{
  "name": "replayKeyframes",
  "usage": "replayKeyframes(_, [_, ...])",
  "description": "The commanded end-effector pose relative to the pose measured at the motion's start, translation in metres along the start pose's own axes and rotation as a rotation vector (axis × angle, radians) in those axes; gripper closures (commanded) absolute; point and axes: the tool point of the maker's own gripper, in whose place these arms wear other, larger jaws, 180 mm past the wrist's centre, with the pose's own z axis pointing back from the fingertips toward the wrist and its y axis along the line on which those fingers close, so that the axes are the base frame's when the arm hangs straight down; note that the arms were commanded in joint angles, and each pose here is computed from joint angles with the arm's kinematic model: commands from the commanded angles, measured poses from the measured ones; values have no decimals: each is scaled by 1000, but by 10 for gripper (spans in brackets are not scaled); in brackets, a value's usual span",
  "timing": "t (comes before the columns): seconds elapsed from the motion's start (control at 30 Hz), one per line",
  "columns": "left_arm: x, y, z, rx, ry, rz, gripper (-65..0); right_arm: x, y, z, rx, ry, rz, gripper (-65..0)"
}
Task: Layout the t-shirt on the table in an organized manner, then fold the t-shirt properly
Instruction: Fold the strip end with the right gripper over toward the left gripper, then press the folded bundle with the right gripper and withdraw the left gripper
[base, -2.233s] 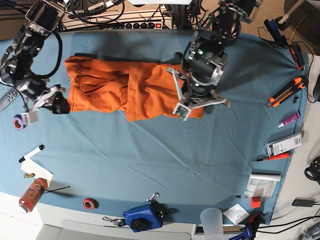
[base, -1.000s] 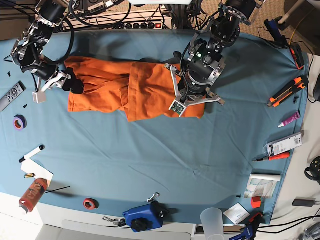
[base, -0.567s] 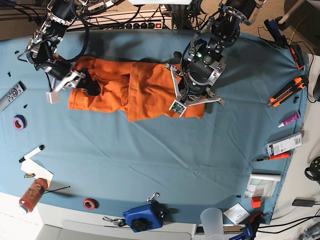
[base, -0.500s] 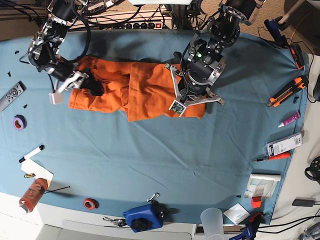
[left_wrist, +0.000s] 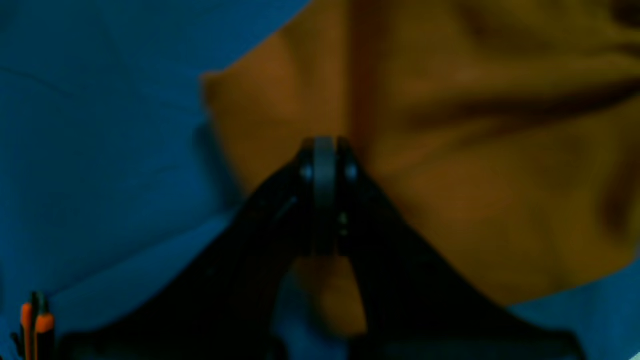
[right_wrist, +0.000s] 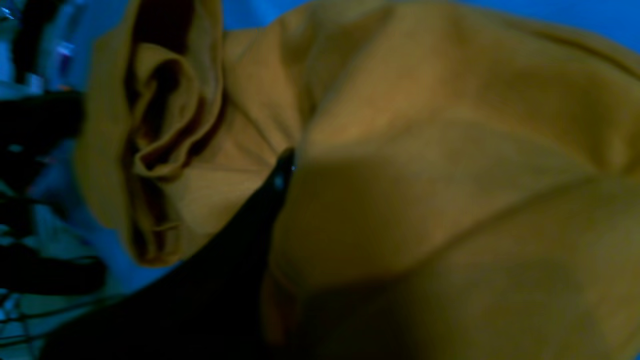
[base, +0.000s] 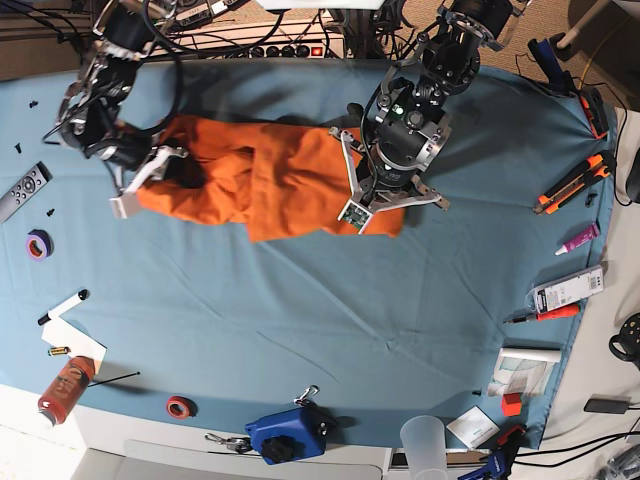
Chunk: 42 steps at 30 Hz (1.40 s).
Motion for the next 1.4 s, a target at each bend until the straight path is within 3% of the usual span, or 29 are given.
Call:
replayKeyframes(0.0, [15,4,4,13,-48,11,0,13,-27,18,-117,21,48,0])
replayKeyframes(0.2, [36,-2,20,-34,-126,48,0,81,-71,64,-344,-40,192,0])
replayKeyframes(0.37, [48,-1,30,-34,-165,57,0,109,-92,94,-474,-40,228,0])
replayKeyframes(0.57, [37,13,28,2,-120,86,0,114,-87,110,-544,-13,269,0])
replayKeyframes(0.7, [17,37,26,29,-74,187,0,124,-66,120,-615,-22,359,0])
replayKeyframes(0.9, [-1,59,27,-35,-64,302,0,122,-14,97,-663,38,566,0])
replayKeyframes(1.07, [-8,65,28,-47,-62,342,0,105,2,65,-717,139,686,0])
replayKeyframes(1.27, [-8,64,28,-49,-62,338,0,79,33,24,-630,216,807,0])
replayKeyframes(1.37, [-6,65,29,-48,-73,339,0,69,41,13,-634,248,866,0])
